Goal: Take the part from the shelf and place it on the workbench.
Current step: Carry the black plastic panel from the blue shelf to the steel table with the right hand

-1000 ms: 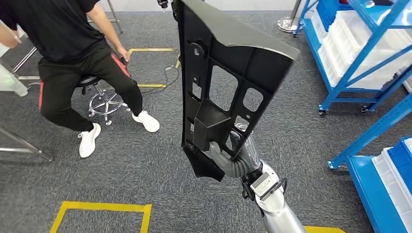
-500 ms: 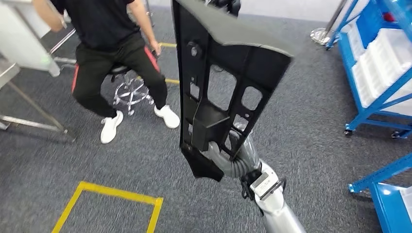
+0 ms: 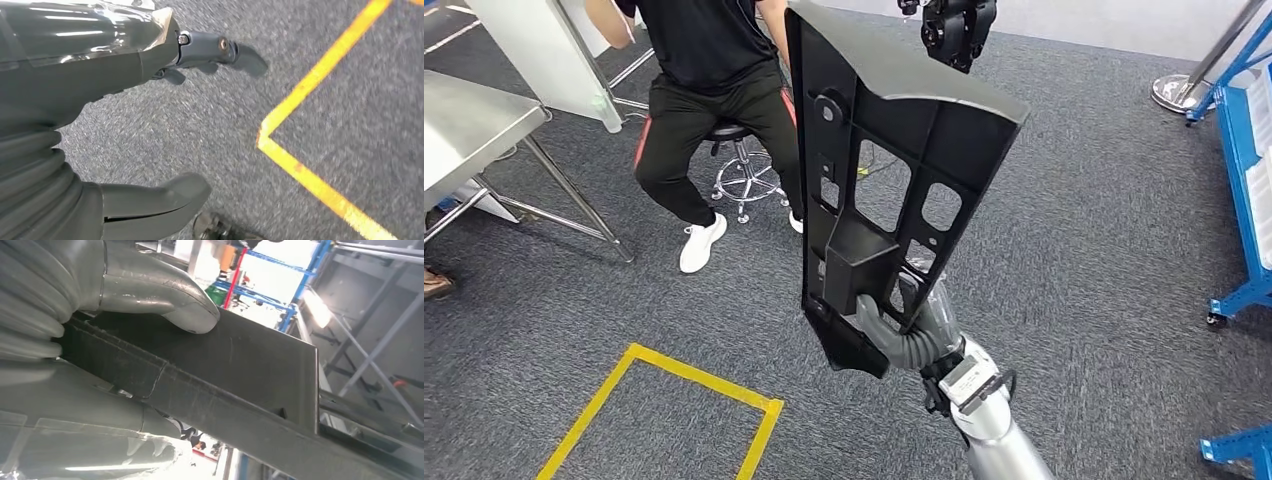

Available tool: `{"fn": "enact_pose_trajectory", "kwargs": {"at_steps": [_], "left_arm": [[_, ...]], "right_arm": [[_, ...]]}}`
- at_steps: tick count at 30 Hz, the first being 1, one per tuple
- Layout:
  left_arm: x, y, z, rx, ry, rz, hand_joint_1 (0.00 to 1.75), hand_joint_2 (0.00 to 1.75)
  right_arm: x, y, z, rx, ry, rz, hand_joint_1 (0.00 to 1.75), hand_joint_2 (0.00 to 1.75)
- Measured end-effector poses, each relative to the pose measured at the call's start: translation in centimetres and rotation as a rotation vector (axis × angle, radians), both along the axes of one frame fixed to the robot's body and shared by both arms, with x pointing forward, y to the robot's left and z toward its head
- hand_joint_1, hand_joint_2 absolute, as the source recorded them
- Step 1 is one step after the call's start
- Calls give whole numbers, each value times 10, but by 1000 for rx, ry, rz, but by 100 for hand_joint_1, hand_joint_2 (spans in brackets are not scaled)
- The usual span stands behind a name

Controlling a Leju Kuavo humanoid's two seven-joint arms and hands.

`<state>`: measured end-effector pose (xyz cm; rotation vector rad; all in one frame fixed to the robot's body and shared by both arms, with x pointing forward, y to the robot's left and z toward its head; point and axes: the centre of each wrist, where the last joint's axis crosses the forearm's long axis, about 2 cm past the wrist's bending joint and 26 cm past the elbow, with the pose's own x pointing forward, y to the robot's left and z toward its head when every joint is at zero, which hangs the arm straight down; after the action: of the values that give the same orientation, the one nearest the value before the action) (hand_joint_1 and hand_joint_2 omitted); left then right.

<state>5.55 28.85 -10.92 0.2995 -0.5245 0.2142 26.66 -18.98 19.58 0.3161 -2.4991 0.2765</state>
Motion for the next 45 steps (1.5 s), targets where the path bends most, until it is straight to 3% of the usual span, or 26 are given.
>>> {"fn": "enact_pose_trajectory", "kwargs": {"at_steps": [45], "left_arm": [[2, 4, 0, 9, 17, 23, 0, 175]], "right_arm": [[0, 2, 0, 6, -4, 2, 175, 175]]}}
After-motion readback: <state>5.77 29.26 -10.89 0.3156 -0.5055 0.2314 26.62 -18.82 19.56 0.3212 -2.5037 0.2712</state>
